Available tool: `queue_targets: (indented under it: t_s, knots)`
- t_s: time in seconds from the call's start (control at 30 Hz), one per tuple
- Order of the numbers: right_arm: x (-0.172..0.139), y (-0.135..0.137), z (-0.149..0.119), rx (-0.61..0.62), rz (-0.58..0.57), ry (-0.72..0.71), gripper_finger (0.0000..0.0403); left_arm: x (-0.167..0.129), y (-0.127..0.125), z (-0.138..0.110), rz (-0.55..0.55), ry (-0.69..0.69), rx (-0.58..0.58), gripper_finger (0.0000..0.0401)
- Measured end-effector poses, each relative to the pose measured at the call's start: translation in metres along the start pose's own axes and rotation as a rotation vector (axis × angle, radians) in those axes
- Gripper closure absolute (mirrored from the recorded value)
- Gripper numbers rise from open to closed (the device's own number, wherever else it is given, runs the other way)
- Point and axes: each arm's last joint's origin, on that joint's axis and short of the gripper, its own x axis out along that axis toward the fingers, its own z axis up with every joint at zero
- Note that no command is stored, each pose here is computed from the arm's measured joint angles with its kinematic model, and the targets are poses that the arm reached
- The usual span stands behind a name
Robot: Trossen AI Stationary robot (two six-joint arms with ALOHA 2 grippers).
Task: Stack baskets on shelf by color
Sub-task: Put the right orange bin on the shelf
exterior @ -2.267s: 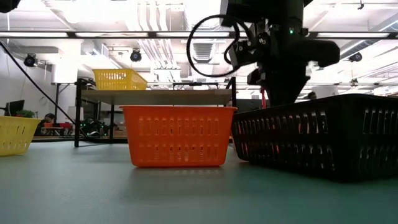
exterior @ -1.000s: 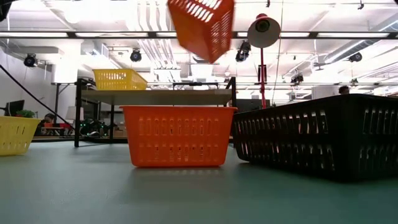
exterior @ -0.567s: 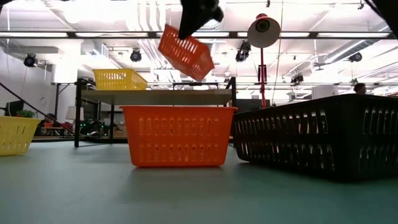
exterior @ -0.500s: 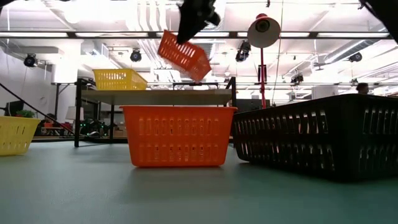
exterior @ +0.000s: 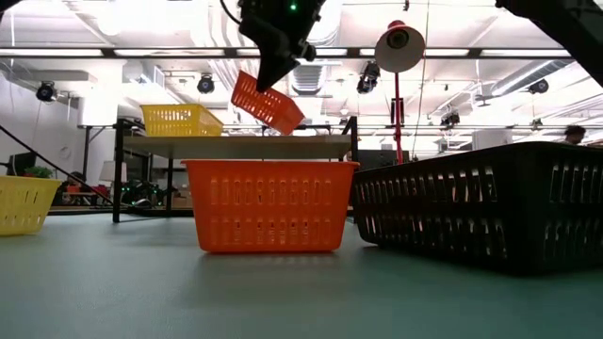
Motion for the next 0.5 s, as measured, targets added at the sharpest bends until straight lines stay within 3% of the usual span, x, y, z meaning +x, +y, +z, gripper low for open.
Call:
queue_targets:
  t_s: [0.23, 0.5]
  knots:
    - [0.003, -0.004, 0.001, -0.021, -0.006, -0.014, 0.0384, 0.000, 0.000, 0.001, 0.003, -0.006, 0.002, 0.0384]
    - [0.023, -0.007, 0.000, -0.036, -0.022, -0.003, 0.0327, 0.000, 0.000, 0.001, 0.004, -0.008, 0.004, 0.0384]
